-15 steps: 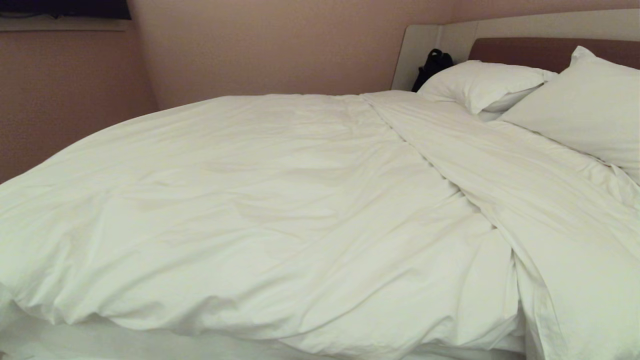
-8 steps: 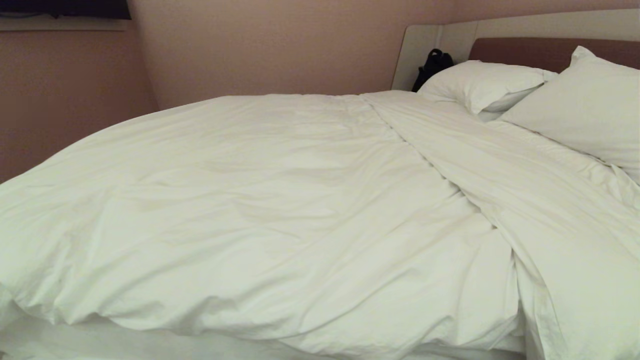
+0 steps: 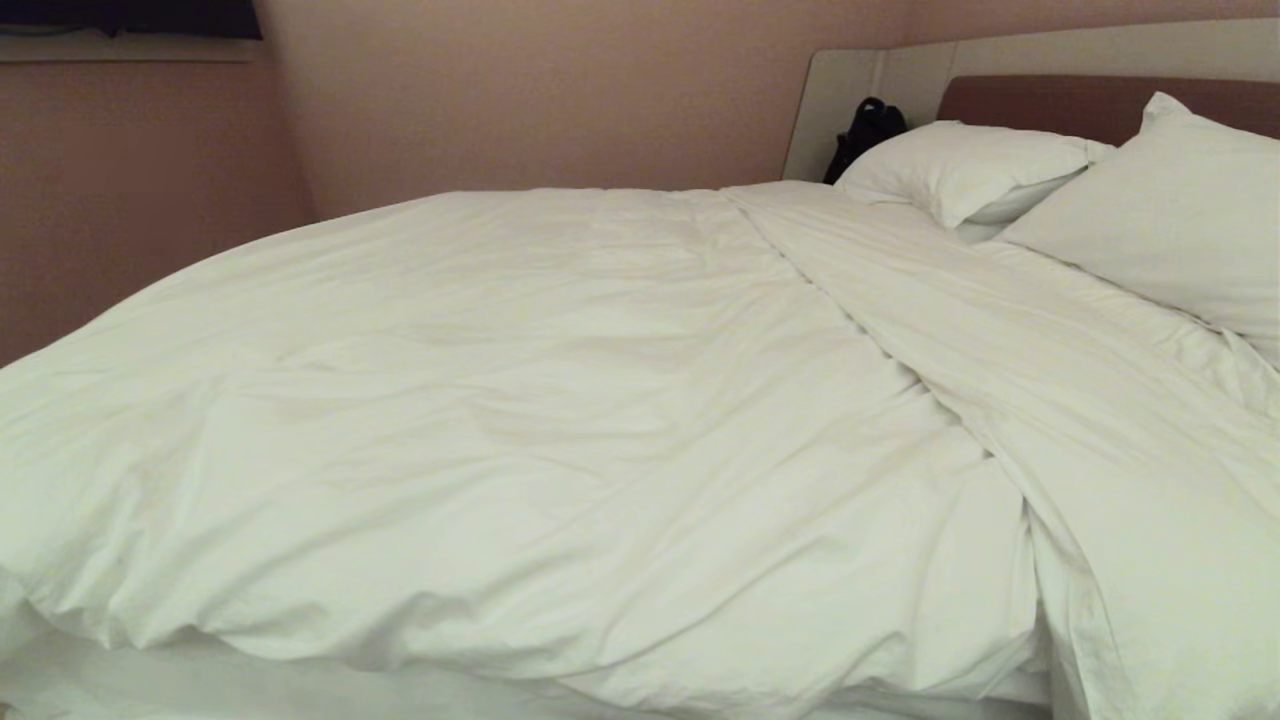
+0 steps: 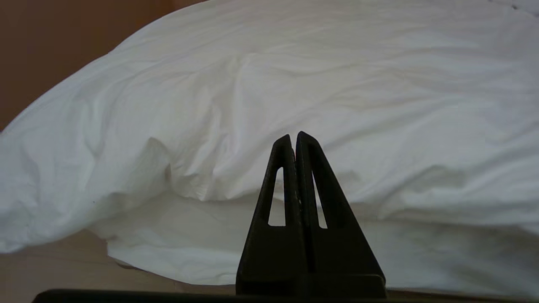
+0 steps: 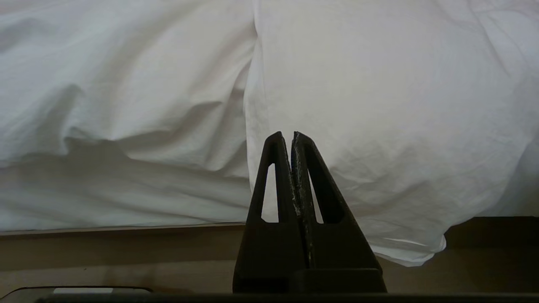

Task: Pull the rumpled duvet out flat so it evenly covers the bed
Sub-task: Flatten the corners of the folded blanket

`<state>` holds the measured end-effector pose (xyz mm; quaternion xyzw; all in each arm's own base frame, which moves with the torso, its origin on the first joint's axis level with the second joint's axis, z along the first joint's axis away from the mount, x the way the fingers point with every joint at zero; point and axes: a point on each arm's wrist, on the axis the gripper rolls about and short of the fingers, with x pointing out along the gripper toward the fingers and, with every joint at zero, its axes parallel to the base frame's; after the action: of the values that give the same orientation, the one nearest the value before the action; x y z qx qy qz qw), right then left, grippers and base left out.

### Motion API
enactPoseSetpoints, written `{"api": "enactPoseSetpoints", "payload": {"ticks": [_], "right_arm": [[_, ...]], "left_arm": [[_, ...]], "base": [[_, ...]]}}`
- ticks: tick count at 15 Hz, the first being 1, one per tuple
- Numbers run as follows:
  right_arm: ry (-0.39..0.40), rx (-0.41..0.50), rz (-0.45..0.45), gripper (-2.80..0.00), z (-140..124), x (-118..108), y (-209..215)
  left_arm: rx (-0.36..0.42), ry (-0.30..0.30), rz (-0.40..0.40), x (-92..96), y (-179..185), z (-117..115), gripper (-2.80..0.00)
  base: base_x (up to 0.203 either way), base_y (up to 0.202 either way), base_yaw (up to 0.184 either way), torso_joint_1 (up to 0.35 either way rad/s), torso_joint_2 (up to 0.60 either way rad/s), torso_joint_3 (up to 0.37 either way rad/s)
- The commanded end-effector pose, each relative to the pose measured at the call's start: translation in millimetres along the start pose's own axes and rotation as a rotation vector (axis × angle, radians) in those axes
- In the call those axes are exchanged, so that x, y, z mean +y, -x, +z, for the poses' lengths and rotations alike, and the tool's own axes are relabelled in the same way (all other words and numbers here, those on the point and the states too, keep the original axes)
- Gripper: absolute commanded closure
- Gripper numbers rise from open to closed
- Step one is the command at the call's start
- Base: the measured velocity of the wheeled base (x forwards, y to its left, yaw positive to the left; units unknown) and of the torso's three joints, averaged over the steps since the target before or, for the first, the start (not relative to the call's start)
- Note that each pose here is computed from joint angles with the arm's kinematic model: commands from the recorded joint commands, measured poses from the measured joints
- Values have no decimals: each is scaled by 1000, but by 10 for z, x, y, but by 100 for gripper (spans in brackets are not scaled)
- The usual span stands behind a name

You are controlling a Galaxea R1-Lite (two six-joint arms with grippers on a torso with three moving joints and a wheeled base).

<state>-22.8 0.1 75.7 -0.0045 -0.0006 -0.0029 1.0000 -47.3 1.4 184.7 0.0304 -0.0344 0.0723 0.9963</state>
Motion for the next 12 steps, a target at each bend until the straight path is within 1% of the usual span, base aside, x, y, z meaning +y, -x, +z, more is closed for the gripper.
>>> {"api": "enactPoseSetpoints", "payload": {"ticks": [1,3,5,8,10,11,12], "right_arm": [[0,0,0,0,0,0,0],[0,0,0,0,0,0,0],[0,0,0,0,0,0,0],[0,0,0,0,0,0,0],[0,0,0,0,0,0,0],[0,0,0,0,0,0,0],[0,0,0,0,0,0,0]], "left_arm": [[-60,-26,-19,11,137,-205,0],[-63,-40,-57,-6,154,-380,0],[-42,-30,-80,-28,87,-507,0],[-9,-27,-120,-80,-80,-826,0],[-11,-26,-130,-103,-152,-997,0],[-26,-20,-131,-106,-163,-1011,0],[-14,-4,-133,-107,-163,-1023,0]], "base": [[0,0,0,0,0,0],[0,0,0,0,0,0],[0,0,0,0,0,0],[0,0,0,0,0,0],[0,0,0,0,0,0],[0,0,0,0,0,0],[0,0,0,0,0,0]]}}
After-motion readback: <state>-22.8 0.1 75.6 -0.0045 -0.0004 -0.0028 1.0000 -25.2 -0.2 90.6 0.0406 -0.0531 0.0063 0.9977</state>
